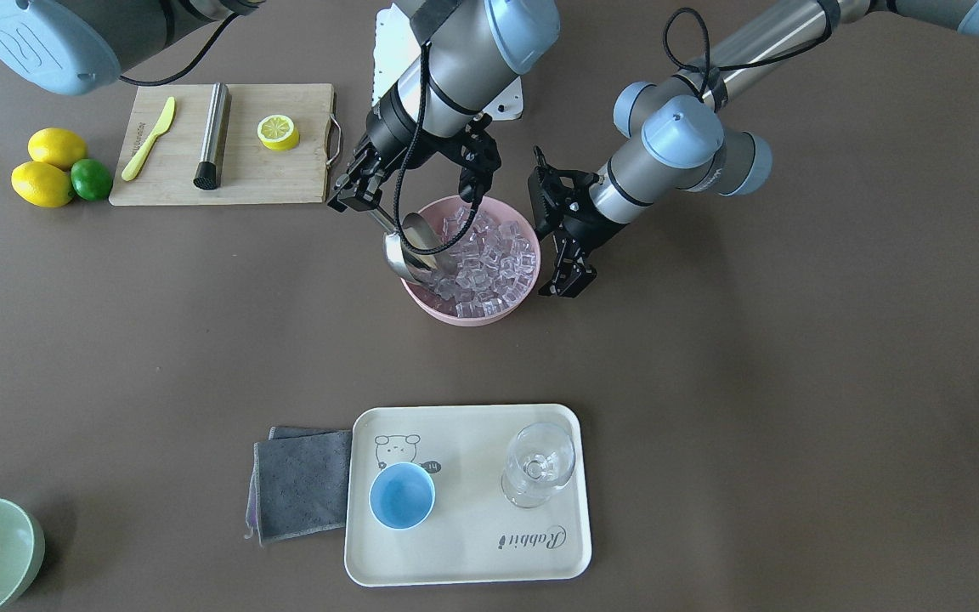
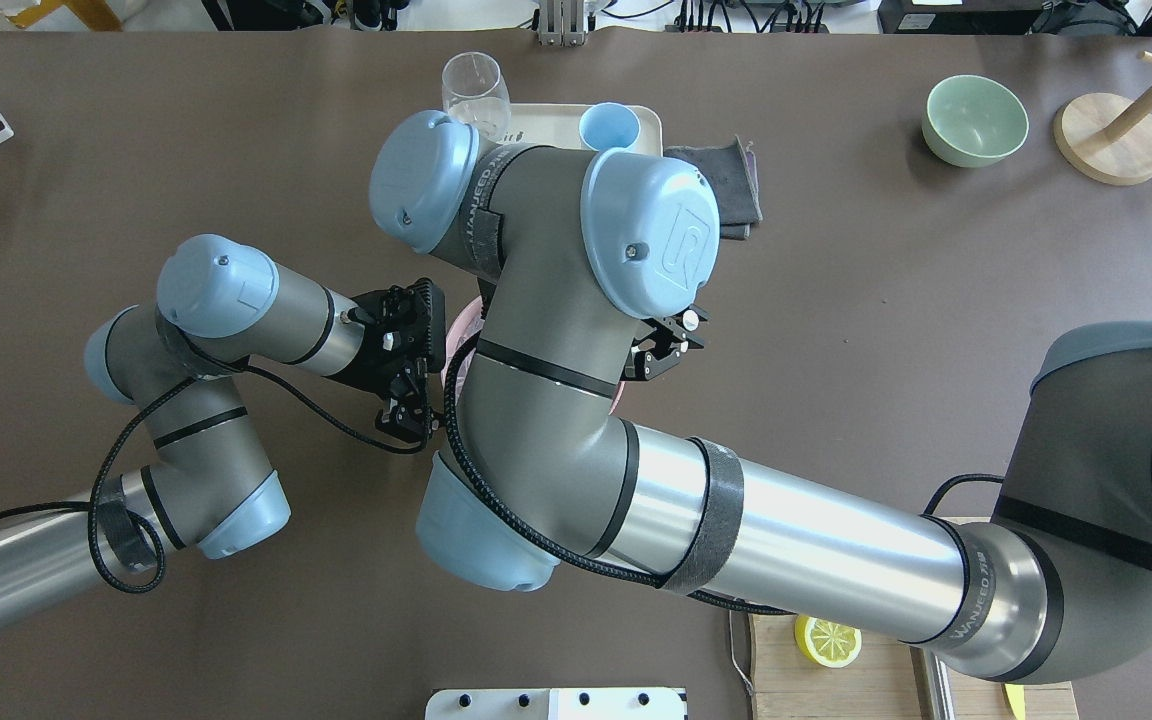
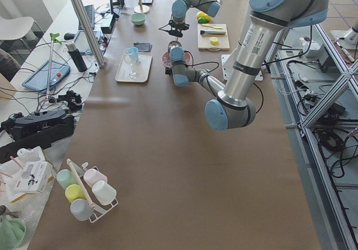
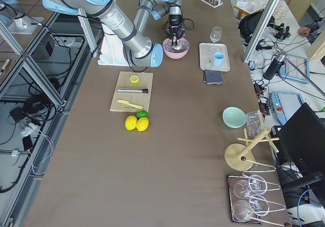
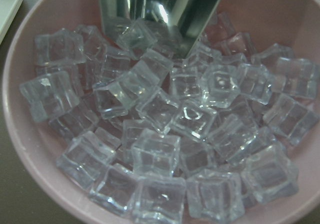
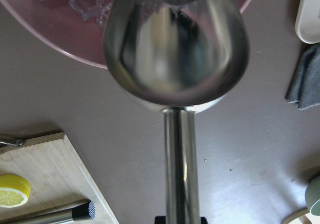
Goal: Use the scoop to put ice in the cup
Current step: 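Dip the scoop into the ice with right gripper while left gripper holds bowl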
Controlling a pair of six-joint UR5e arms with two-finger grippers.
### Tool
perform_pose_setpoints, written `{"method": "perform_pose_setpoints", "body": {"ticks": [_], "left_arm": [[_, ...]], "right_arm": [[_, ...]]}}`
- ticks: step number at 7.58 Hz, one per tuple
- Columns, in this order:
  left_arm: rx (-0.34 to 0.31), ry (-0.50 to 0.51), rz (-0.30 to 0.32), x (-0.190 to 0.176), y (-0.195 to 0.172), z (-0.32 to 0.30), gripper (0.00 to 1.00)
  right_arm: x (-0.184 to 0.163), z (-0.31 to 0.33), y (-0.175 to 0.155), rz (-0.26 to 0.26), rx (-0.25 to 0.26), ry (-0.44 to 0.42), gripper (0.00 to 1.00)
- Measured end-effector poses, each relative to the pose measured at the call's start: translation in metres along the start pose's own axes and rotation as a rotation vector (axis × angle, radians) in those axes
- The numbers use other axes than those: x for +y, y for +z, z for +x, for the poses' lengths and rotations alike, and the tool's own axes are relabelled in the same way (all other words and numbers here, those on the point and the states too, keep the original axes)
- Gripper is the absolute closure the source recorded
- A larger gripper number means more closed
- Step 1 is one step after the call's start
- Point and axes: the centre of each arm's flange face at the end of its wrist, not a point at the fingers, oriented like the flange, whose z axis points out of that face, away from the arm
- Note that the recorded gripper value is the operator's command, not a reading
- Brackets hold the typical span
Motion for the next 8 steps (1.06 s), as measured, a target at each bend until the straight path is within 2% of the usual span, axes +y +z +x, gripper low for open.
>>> {"method": "perform_pose_setpoints", "body": {"ticks": [2,4,6,8], "left_arm": [[0.000,0.000,0.000,0.000,0.000,0.000,0.01],[0.000,0.000,0.000,0.000,0.000,0.000,0.01],[0.000,-0.001,-0.001,0.001,0.000,0.000,0.01],[0.001,0.000,0.000,0.001,0.000,0.000,0.01]], "right_arm": [[-0.009,-0.004,-0.003,0.050,0.016,0.006,1.00],[0.001,-0.009,0.000,0.130,0.036,0.011,1.00],[0.016,-0.013,0.027,0.219,0.063,0.010,1.00],[0.014,-0.011,0.049,0.287,0.086,0.015,1.00]]}}
